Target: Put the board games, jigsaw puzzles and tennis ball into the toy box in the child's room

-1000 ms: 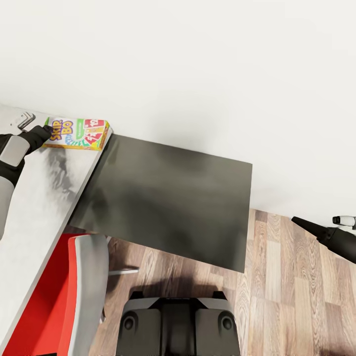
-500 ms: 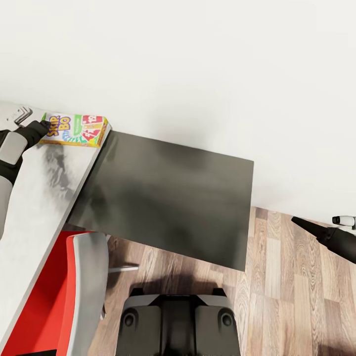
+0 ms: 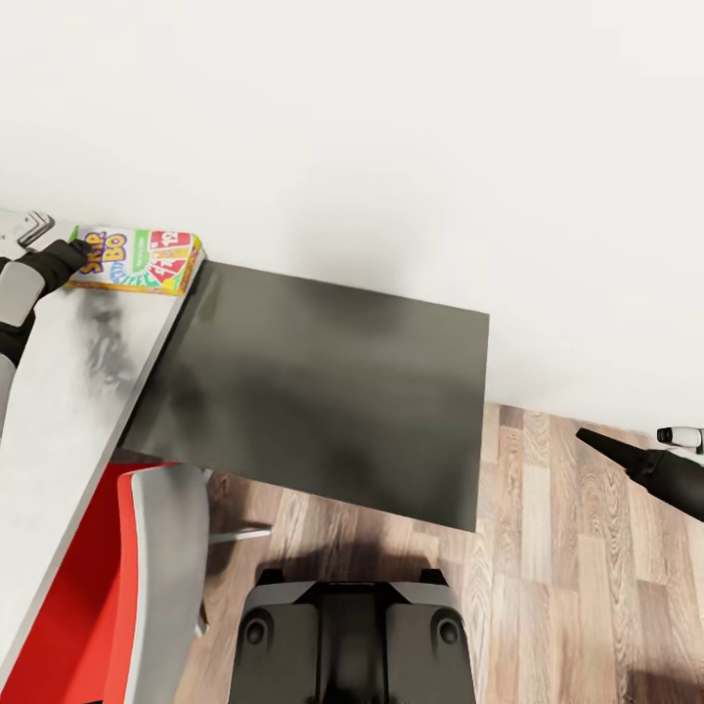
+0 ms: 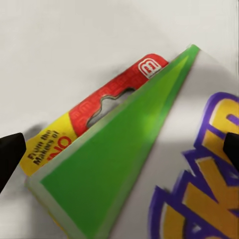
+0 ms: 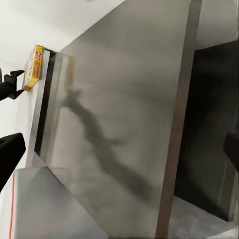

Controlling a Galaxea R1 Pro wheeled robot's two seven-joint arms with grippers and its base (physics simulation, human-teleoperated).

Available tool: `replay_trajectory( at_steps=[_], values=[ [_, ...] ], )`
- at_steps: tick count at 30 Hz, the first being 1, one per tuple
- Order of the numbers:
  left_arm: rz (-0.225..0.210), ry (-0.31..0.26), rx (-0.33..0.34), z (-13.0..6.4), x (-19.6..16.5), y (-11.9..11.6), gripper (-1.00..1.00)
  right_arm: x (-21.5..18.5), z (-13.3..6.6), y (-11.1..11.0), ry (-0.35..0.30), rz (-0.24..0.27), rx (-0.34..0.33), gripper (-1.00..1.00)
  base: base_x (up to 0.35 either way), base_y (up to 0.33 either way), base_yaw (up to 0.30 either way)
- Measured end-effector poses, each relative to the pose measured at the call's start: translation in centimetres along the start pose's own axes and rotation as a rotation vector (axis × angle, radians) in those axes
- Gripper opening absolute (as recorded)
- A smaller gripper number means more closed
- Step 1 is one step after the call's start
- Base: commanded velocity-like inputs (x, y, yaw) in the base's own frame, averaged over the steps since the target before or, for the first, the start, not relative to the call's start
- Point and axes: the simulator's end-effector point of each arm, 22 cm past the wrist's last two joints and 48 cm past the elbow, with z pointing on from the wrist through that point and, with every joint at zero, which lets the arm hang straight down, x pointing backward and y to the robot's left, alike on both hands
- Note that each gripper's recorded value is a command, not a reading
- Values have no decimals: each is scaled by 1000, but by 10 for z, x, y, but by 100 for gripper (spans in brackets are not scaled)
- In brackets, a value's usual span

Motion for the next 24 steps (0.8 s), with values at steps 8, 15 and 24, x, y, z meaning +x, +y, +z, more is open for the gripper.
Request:
replay_trajectory(
  at_steps=[8, 15, 24],
  values=[
    [5, -14, -72, 1, -14, 47, 100, 0, 0, 0, 0, 0, 0, 100, 0, 0, -225],
    [10, -7, -78, 1, -16, 53, 100, 0, 0, 0, 0, 1, -1, 100, 0, 0, -88],
    [8, -7, -68, 1, -14, 47, 100, 0, 0, 0, 0, 1, -1, 100, 0, 0, -22]
  ],
)
